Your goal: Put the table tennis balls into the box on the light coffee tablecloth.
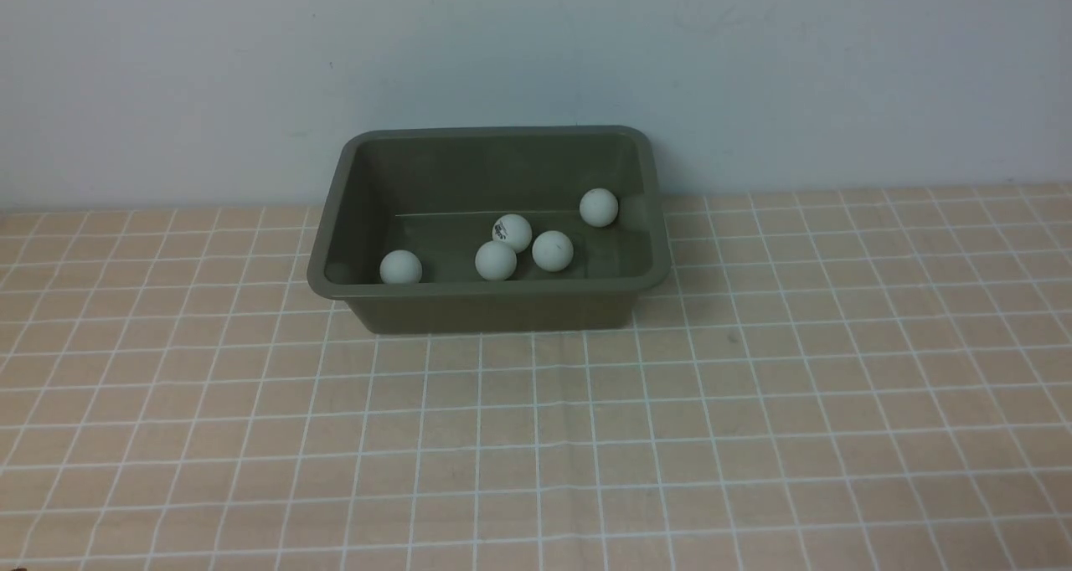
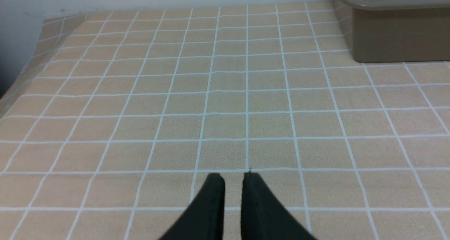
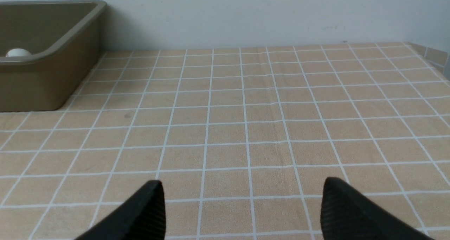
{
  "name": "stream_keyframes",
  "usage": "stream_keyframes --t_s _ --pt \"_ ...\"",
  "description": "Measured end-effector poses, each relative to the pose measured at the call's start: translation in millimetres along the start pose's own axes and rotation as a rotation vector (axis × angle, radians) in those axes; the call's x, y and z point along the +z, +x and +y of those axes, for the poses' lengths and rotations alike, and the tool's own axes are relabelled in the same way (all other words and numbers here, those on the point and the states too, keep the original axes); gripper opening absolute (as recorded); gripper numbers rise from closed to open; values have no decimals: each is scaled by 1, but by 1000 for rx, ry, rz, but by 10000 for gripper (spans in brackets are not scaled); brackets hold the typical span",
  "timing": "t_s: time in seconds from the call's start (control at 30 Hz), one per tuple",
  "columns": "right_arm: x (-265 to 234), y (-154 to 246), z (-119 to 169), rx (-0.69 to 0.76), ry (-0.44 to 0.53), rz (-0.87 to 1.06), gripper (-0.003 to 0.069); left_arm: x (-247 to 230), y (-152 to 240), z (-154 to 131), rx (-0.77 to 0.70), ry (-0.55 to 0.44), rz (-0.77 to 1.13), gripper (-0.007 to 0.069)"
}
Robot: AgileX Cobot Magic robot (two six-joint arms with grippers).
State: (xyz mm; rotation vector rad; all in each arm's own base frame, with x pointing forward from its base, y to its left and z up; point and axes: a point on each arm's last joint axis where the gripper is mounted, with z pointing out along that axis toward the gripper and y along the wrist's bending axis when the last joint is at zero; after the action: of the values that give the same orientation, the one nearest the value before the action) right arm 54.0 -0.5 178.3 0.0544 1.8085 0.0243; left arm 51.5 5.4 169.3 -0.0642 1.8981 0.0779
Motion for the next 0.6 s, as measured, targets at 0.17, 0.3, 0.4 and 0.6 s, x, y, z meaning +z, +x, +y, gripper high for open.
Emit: stream_keyframes --t_s 0.17,0.3,0.4,0.6 --pt "0 0 0 -1 0 0 534 0 0 0 0 0 0 25" --pt "0 0 0 -3 1 -1 534 0 0 0 0 0 0 25" --pt "0 0 0 -4 1 -1 534 0 0 0 0 0 0 25" --pt "0 0 0 -7 2 -1 534 0 0 0 0 0 0 25"
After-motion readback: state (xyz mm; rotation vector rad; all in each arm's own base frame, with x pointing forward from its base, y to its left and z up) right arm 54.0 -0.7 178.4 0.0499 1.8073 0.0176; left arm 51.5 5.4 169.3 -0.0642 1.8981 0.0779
